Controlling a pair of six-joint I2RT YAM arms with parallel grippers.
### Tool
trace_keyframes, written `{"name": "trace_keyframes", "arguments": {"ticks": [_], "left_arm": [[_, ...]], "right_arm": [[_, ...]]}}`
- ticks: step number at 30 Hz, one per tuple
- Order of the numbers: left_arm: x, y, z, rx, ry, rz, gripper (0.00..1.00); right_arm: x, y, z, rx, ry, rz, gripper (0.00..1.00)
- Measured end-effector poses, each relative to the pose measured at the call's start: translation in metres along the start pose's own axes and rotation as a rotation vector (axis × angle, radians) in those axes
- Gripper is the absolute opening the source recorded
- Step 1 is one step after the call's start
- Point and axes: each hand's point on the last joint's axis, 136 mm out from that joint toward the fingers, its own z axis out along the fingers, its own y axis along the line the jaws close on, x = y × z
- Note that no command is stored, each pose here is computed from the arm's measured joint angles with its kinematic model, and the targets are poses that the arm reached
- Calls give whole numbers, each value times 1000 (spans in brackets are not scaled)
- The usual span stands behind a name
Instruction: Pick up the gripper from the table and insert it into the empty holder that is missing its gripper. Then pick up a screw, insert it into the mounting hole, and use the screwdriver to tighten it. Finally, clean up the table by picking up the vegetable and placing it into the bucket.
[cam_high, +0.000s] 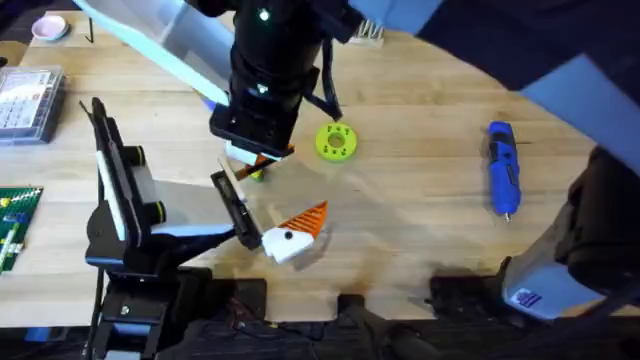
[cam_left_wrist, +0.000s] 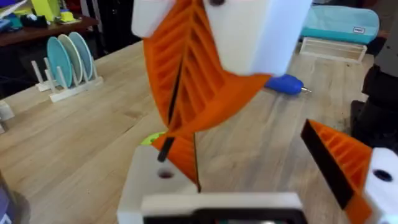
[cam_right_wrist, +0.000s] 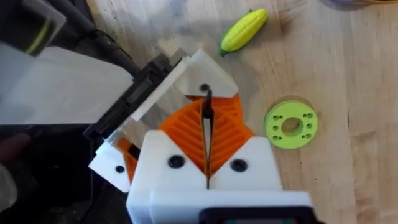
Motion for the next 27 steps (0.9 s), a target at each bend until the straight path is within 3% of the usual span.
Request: {"name": "trace_keyframes", "arguments": {"ticks": [27], "left_arm": [[0,5,0,-30,0,-2,993]], "right_arm": [[3,1,20,-15,55,1,6]]}}
